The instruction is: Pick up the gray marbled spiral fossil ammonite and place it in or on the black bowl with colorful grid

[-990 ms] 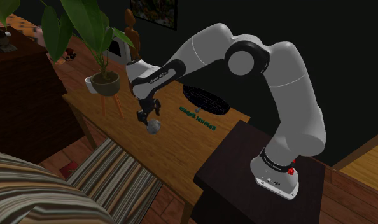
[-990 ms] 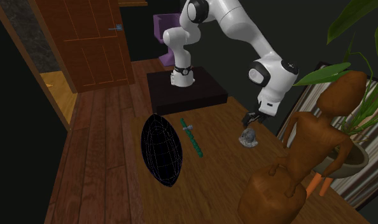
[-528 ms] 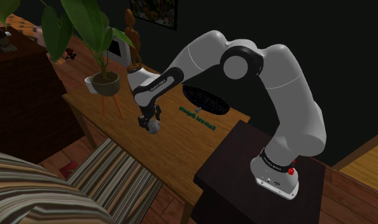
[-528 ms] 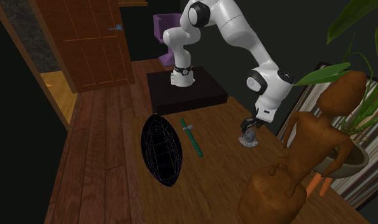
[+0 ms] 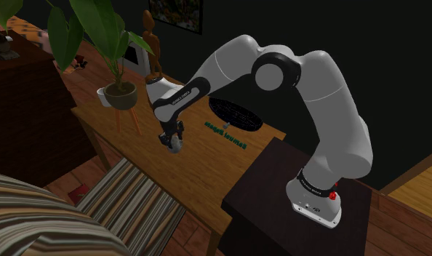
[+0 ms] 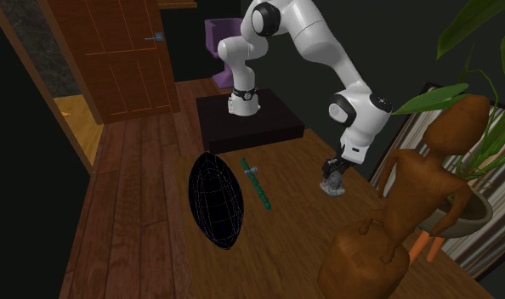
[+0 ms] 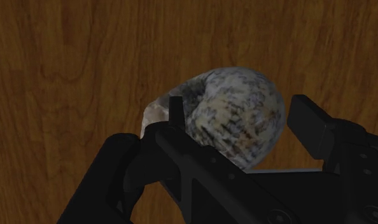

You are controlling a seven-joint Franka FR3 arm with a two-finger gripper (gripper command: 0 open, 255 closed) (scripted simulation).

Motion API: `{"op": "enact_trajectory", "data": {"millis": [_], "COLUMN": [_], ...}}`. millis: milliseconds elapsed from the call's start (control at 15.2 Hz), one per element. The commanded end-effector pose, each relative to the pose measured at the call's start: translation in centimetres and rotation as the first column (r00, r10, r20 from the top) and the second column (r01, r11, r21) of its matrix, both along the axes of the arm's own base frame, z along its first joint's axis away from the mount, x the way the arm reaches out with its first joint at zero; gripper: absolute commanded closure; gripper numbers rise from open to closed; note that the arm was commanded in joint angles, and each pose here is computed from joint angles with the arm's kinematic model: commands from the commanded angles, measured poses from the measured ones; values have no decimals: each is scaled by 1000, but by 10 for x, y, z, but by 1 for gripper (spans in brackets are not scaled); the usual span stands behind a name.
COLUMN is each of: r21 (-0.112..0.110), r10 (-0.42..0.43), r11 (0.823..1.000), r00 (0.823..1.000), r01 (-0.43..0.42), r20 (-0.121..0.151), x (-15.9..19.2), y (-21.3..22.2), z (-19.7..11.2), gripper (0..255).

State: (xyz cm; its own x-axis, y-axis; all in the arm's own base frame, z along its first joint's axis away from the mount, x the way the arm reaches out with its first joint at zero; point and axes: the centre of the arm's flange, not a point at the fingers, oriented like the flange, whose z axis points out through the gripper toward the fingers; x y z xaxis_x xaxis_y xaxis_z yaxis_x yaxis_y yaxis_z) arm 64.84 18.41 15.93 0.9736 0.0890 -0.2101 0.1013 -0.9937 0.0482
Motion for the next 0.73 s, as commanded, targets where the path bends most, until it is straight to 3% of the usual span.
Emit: {"op": "enact_trajectory", "data": {"millis": [0, 660], "r21": [1, 1], "r10": [1, 1], "r11": [1000, 1000], "r00": [1000, 1000], "r01": [-1, -1], "r20": [-1, -1], "x": [-1, -1], "y": [1, 1], "z": [-1, 10], "gripper": [255, 255]}}
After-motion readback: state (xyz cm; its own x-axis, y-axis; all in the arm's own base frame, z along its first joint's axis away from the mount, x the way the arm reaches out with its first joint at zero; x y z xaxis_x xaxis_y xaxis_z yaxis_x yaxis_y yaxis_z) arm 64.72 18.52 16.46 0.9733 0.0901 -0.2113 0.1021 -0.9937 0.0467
